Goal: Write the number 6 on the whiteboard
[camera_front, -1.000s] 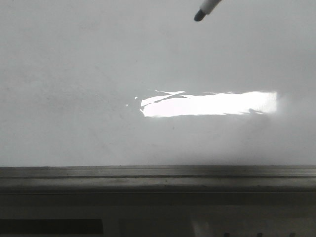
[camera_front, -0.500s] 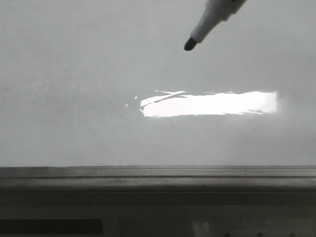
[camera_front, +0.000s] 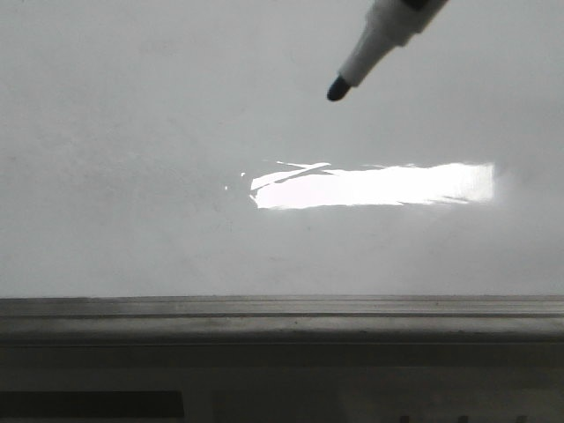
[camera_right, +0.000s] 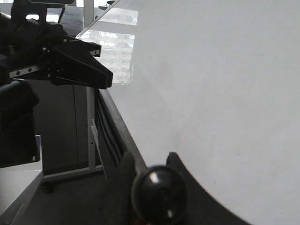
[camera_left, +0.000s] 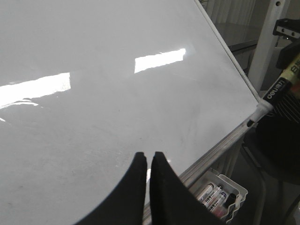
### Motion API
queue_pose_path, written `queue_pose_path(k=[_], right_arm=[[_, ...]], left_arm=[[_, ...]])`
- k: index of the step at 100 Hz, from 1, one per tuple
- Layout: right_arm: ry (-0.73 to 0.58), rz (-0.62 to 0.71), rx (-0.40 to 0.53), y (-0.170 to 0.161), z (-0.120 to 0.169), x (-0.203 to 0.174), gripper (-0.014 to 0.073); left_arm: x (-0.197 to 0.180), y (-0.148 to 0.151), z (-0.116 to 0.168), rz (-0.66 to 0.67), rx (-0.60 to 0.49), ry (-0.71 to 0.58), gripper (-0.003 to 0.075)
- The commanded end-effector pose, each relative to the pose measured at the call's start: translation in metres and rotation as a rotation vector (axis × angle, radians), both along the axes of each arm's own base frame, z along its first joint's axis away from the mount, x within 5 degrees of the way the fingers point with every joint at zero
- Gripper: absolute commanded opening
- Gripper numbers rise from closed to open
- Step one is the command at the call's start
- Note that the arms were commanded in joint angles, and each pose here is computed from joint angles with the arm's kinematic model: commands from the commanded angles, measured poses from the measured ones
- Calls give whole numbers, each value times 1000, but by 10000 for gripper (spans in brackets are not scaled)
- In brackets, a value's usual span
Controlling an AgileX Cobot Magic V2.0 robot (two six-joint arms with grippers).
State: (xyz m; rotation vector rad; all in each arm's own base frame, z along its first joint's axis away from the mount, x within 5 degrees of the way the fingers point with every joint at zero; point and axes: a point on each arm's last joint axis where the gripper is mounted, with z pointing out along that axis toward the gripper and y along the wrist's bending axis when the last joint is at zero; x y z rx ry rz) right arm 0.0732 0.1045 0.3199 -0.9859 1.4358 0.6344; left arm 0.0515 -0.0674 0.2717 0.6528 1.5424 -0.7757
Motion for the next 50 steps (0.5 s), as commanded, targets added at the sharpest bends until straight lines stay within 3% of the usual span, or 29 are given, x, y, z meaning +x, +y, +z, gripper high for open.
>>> queue_pose_path(k=[1, 24, 39, 50], right_arm=[[-7, 4, 31, 0, 9, -1, -64], [-161, -124, -50, -10, 11, 8, -41], [-314, -190, 2, -12, 22, 11, -41], [-427, -146, 33, -6, 23, 9, -41]], left_arm=[[2, 1, 10, 27, -42, -5, -20], [2, 2, 10, 29, -43, -6, -20], [2, 2, 10, 29, -43, -6, -20], [2, 2, 10, 29, -43, -6, -20]])
